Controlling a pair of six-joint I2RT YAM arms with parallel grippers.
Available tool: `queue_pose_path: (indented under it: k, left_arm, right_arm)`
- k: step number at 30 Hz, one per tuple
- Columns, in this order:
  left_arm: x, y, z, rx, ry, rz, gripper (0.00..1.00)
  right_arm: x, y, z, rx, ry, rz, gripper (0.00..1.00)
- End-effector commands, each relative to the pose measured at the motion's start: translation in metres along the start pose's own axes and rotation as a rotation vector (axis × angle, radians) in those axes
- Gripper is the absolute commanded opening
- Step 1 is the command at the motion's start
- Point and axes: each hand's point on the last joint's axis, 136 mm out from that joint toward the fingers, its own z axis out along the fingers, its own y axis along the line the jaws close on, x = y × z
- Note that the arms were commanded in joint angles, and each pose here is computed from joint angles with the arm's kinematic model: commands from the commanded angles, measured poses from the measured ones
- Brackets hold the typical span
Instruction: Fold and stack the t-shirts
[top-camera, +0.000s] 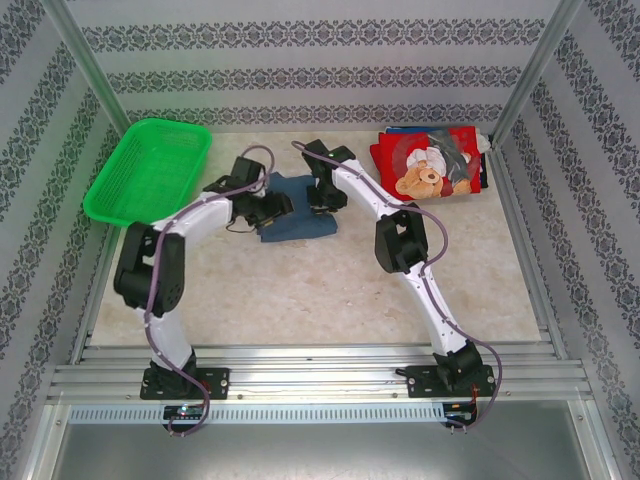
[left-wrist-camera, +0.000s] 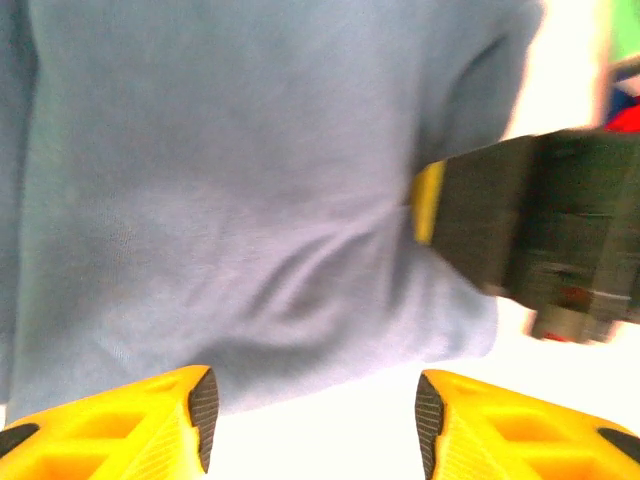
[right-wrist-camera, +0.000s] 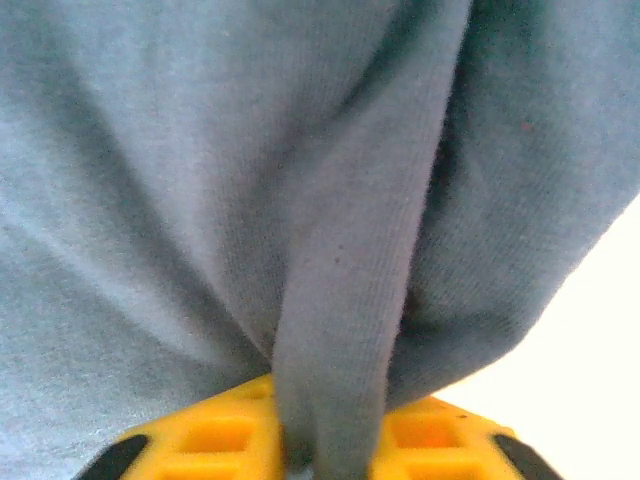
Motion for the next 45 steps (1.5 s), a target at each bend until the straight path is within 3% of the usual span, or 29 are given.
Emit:
queue_pose_path:
  k: [1, 3, 7, 10, 22, 45]
  left_arm:
    - [-0.033, -0.030, -0.075, 0.076, -0.132, 0.040, 0.57]
    - [-0.039, -0.024, -0.103, 0.083, -0.177, 0.020, 0.57]
    - [-0.034, 0.006, -0.140, 0.052, -0.232, -0.015, 0.57]
    - [-0.022, 0.031, -0.148, 0.025, -0.228, -0.041, 0.57]
    - [0.007, 0.086, -0.129, -0.018, -0.180, -0.125, 0.53]
    - [0.023, 0.113, -0.121, -0.052, -0.143, -0.163, 0.49]
  right_arm:
    - [0.013, -0.032, 0.015, 0.145, 0.051, -0.005, 0.09]
    - [0.004, -0.034, 0.006, 0.163, 0.014, -0.012, 0.00]
    - [-0.016, -0.038, -0.027, 0.204, -0.090, -0.029, 0.00]
    - [-0.028, -0.044, -0.053, 0.228, -0.158, -0.039, 0.00]
    - [-0.060, -0.071, -0.133, 0.390, -0.343, -0.173, 0.00]
    - [-0.086, -0.149, -0.214, 0.529, -0.457, -0.192, 0.00]
